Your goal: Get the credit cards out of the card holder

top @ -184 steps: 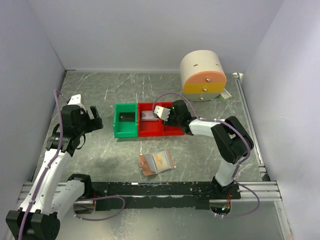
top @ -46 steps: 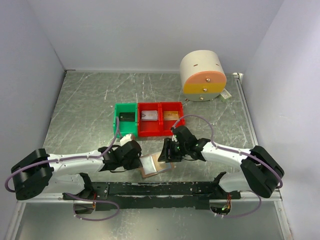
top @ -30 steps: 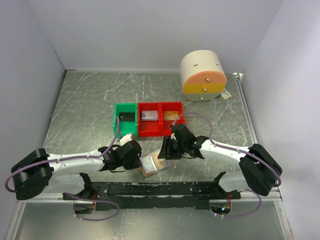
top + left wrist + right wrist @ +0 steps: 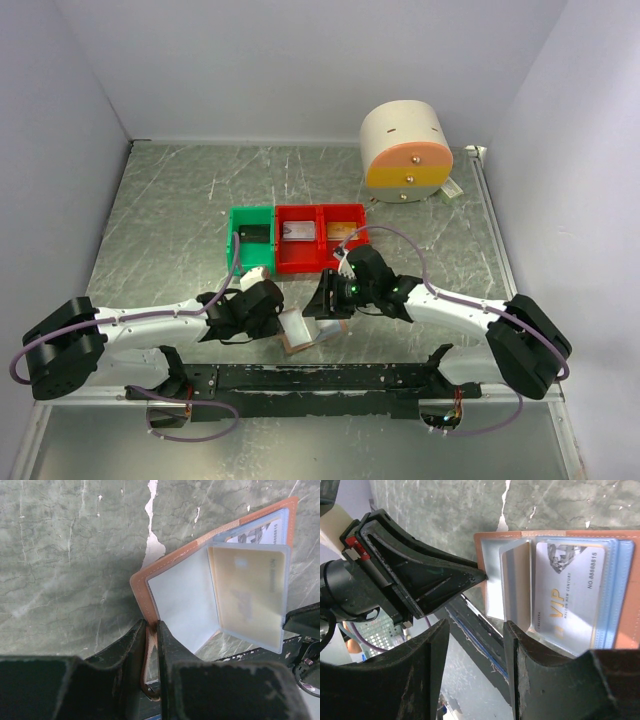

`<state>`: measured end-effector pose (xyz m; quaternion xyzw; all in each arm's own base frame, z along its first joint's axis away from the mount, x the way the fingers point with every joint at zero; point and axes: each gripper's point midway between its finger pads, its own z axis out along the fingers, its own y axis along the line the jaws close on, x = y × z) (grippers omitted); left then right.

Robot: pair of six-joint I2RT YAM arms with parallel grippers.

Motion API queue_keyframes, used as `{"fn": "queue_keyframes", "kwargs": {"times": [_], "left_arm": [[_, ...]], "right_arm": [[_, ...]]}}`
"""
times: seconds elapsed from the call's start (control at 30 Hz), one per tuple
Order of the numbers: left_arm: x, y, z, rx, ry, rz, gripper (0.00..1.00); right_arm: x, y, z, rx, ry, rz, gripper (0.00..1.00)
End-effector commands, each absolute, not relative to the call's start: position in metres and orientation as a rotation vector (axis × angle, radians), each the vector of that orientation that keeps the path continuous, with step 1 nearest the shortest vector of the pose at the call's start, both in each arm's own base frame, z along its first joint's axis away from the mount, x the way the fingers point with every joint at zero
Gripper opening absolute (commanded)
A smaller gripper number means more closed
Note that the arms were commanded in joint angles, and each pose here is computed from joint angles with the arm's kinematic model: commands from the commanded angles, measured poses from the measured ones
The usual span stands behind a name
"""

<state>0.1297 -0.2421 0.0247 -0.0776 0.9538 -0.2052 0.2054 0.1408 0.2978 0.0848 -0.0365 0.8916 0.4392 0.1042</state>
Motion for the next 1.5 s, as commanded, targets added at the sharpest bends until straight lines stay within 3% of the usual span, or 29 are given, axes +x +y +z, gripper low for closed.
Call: {"fn": "queue_keyframes", "kwargs": {"times": [0.0, 0.67, 0.97, 1.23, 1.47], "left_arm": [[0.137, -0.254, 0.038, -0.204, 2.614, -0.622, 0.24], [0.135, -0.245, 0.037, -0.262, 2.604, -0.619, 0.27], [0.132, -0.224, 0.044, -0.338, 2.581, -0.583, 0.38], [0.132, -0.220, 0.067, -0.340, 2.522, -0.656, 0.51], [0.131, -0.241, 0.089, -0.271, 2.498, -0.794, 0.55]], "right_arm": [[0.134, 0.305, 0.091, -0.143, 2.611, 1.382, 0.48], [0.118, 0.334, 0.095, -0.314, 2.600, 1.565, 0.52], [0.123, 0.335, 0.104, -0.368, 2.578, 1.504, 0.56], [0.150, 0.309, 0.086, -0.269, 2.621, 1.137, 0.55], [0.144, 0.314, 0.072, -0.284, 2.650, 1.186, 0.51]]}}
